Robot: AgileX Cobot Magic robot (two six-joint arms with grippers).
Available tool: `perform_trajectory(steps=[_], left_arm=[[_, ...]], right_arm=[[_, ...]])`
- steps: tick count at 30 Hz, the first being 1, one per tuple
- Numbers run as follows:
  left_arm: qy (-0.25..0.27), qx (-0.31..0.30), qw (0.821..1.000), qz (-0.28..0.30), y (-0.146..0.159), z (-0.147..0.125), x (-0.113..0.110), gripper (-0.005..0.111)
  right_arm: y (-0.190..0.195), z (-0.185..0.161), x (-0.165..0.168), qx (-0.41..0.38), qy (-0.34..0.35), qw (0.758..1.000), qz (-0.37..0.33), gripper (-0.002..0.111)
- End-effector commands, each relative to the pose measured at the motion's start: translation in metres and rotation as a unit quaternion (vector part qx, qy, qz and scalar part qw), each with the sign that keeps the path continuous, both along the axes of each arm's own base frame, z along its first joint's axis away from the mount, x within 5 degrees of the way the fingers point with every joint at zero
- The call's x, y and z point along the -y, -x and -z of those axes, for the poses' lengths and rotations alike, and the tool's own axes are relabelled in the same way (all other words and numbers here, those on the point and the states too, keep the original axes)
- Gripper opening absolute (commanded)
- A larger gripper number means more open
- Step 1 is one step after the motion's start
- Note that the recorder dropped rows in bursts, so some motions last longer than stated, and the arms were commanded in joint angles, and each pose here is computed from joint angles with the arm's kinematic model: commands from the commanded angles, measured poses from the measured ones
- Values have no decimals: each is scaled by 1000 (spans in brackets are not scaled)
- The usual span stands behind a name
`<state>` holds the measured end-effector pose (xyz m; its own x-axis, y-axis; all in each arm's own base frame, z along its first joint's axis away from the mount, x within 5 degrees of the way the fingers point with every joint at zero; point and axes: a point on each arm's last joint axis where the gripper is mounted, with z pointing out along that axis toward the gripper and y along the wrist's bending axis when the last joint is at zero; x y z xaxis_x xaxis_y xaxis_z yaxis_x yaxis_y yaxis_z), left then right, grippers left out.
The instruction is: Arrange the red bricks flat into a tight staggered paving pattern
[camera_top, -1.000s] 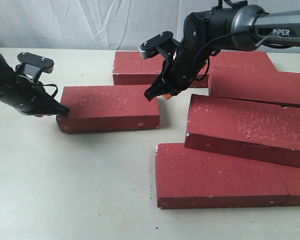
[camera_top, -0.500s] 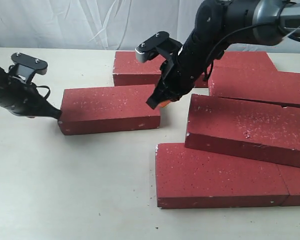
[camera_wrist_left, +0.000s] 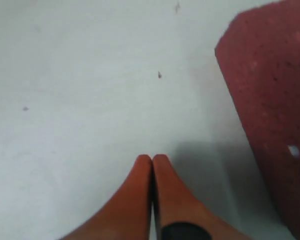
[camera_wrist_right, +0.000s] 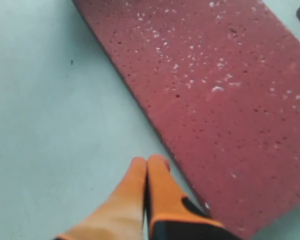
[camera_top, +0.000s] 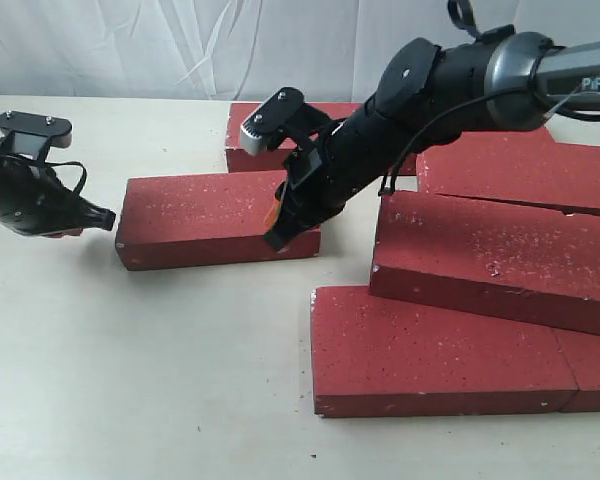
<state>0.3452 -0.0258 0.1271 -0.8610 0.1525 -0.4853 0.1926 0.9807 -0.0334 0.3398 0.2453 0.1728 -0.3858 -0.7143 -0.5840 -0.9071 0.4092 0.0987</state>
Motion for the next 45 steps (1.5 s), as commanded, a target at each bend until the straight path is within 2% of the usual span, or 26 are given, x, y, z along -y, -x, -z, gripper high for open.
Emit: perform_trajectory(steps=[1,3,5,10,17,27,36,45], left_arm=[[20,-21,1000,-1,-3,-3,2,0],[28,-19,999,-8,-3,-3,3,0],[28,-16,999,5,-3,-4,7,0],[23,-17,998,63,-4,7,30,0],[37,3,999,39,-16,7,35,0],[33,-6,998,60,-27,26,54,0],[19,48,997,52,-39,19,64,0],[17,46,997,66,-37,16,66,0]], right_arm=[[14,2,-16,-6,3,999,-37,-1],[24,5,-24,-11,17,998,-67,-1],[28,7,-30,18,40,995,-92,-1],[24,13,-36,45,40,996,-63,-1],[11,35,-39,76,47,996,-32,-1],[6,35,-38,100,46,994,-14,-1],[-7,35,-27,112,44,993,17,-1],[-17,35,-13,97,41,993,49,-1]])
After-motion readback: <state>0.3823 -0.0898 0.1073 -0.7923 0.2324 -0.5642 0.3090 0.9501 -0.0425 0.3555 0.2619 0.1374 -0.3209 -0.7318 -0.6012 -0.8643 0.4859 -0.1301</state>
